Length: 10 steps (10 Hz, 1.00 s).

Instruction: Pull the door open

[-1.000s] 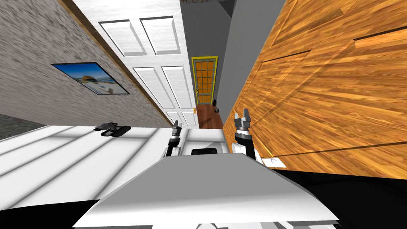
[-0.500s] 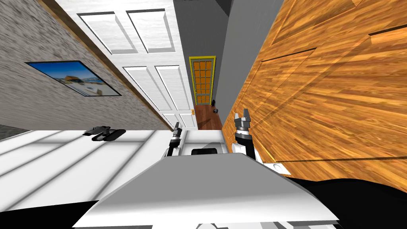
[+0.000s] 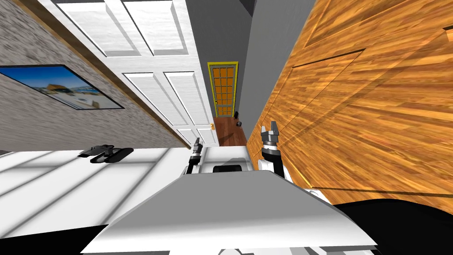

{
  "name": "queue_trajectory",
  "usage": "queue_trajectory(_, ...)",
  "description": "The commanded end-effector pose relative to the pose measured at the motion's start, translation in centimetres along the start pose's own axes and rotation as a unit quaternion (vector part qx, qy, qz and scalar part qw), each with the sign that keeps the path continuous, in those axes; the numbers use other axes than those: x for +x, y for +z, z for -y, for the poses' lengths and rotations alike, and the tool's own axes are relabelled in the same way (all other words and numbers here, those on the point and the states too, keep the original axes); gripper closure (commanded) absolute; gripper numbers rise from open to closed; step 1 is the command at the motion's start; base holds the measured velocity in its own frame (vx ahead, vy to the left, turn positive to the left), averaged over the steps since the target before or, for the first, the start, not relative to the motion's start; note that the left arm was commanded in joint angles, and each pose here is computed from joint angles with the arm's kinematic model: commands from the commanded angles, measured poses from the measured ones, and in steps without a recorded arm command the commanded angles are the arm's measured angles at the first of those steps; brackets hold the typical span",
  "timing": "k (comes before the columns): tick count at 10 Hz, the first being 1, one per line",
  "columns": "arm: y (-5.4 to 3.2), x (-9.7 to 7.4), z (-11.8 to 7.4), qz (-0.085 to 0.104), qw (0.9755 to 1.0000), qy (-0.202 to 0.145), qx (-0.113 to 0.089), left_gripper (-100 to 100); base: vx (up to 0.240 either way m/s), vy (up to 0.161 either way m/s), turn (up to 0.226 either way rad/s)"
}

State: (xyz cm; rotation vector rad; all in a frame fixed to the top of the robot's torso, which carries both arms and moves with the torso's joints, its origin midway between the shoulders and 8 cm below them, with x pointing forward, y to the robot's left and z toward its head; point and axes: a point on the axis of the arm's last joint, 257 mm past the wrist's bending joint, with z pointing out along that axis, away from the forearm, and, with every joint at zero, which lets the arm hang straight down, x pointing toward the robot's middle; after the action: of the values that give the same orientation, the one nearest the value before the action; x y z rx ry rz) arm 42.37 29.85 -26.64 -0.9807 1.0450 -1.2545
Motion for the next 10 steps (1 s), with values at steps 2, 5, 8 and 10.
queue_trajectory(2, -0.42, -0.5, -1.8, 0.003, 0.9998, -0.005, -0.017, -100, 0.088, -0.023, -0.047)
queue_trajectory(5, -0.93, -1.0, -3.7, 0.006, 0.9993, -0.009, -0.036, -100, 0.105, -0.016, -0.047)
queue_trajectory(8, -1.27, -1.3, -4.8, 0.008, 0.9988, -0.012, -0.047, -100, 0.070, -0.012, -0.034)
queue_trajectory(10, -1.63, -1.6, -5.9, 0.011, 0.9981, -0.015, -0.058, -100, 0.096, -0.008, -0.049)
